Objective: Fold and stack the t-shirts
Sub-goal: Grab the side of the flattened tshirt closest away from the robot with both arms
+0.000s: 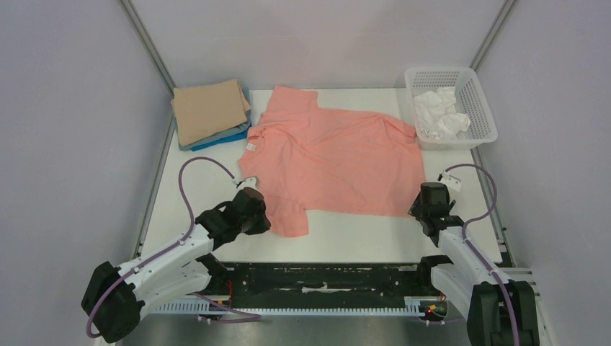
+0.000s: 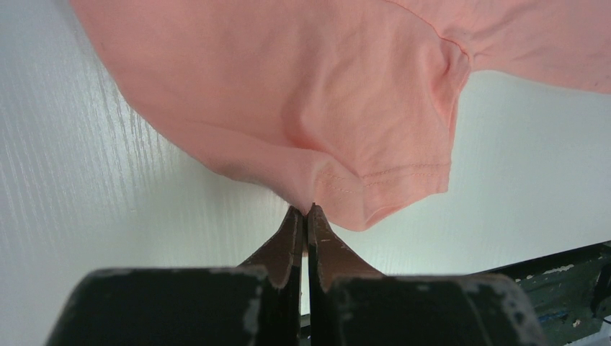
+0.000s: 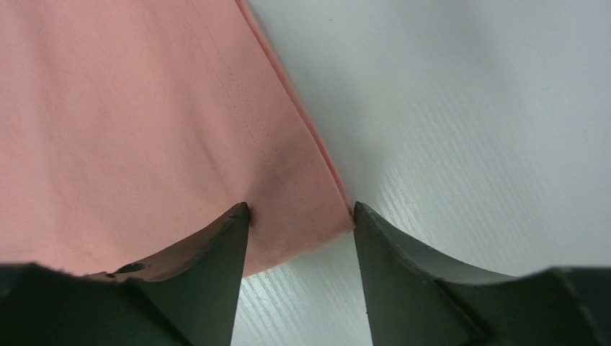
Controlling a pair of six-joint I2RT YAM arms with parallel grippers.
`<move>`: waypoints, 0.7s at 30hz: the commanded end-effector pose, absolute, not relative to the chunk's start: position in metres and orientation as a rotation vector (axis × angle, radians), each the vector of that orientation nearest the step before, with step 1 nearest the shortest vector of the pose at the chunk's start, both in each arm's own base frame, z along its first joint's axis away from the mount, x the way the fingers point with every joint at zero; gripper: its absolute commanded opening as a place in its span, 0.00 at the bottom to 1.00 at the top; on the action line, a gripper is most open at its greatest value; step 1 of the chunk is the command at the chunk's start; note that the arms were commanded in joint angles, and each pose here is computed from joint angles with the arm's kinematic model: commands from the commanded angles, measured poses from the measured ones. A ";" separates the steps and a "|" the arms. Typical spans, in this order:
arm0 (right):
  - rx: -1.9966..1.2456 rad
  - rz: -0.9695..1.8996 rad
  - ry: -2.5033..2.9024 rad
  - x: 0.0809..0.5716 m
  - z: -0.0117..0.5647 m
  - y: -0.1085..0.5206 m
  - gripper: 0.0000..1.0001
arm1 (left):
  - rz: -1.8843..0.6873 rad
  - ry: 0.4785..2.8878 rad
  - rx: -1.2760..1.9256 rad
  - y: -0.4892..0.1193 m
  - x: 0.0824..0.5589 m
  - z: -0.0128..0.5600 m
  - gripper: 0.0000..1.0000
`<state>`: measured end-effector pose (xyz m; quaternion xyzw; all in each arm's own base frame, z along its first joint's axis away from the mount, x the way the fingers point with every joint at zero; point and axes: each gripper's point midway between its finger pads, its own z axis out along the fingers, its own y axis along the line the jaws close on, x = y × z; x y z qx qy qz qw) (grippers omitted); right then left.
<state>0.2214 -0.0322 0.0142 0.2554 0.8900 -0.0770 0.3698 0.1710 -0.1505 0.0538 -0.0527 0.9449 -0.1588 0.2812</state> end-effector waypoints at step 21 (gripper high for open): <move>0.721 -0.059 2.330 0.202 -0.011 -0.018 0.00 | -0.458 2.483 -0.130 -0.157 0.180 0.066 0.02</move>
